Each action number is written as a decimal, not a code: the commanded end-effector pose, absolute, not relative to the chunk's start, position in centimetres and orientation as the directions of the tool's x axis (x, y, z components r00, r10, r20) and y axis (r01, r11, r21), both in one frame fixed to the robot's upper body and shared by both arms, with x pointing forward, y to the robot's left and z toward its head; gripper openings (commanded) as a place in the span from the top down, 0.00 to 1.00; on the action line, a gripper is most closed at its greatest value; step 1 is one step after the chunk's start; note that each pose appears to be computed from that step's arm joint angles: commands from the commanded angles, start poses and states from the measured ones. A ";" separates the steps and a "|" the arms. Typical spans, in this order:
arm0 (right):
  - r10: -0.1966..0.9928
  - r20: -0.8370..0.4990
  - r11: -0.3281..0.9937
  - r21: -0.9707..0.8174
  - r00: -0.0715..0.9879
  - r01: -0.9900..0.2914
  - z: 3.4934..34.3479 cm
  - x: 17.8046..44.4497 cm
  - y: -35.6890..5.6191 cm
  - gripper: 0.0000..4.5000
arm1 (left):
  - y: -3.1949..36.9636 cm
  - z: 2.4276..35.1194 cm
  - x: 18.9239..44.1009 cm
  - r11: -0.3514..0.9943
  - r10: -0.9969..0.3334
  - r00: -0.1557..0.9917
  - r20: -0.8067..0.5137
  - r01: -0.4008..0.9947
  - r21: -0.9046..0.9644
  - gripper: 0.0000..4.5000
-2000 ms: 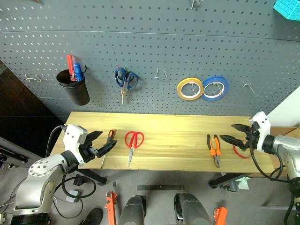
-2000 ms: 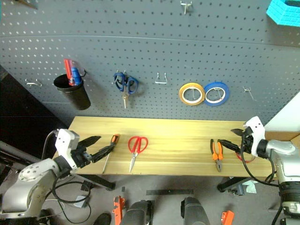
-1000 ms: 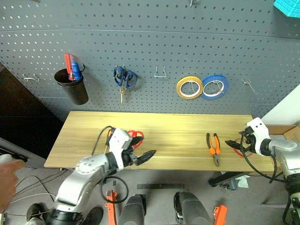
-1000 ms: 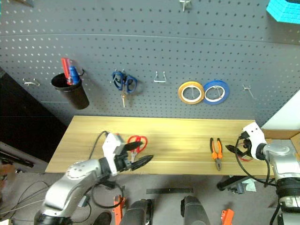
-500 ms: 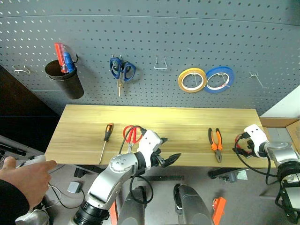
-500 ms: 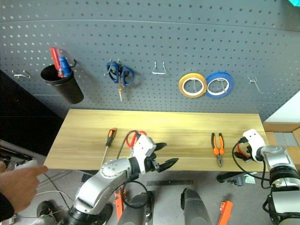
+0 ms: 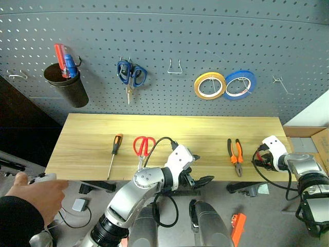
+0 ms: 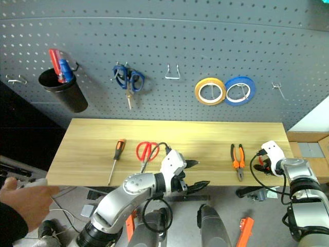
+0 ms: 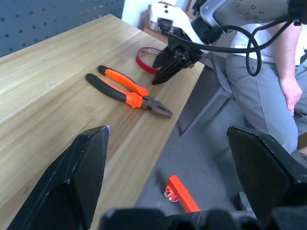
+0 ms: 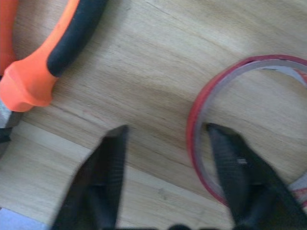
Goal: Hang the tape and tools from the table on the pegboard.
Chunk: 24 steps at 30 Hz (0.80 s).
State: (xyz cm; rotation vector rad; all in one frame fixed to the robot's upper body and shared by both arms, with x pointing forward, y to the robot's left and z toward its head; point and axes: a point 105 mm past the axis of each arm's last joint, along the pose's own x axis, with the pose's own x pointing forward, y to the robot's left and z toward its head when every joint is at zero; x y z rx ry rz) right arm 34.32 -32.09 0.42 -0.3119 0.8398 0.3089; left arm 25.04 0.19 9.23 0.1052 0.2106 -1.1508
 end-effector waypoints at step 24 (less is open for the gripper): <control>-0.061 -0.150 0.992 -0.118 0.987 0.043 11.7 30.4 -31.2 0.99 | 1.0 15.1 27.6 0.315 -0.949 0.315 0.011 0.946 0.071 0.07</control>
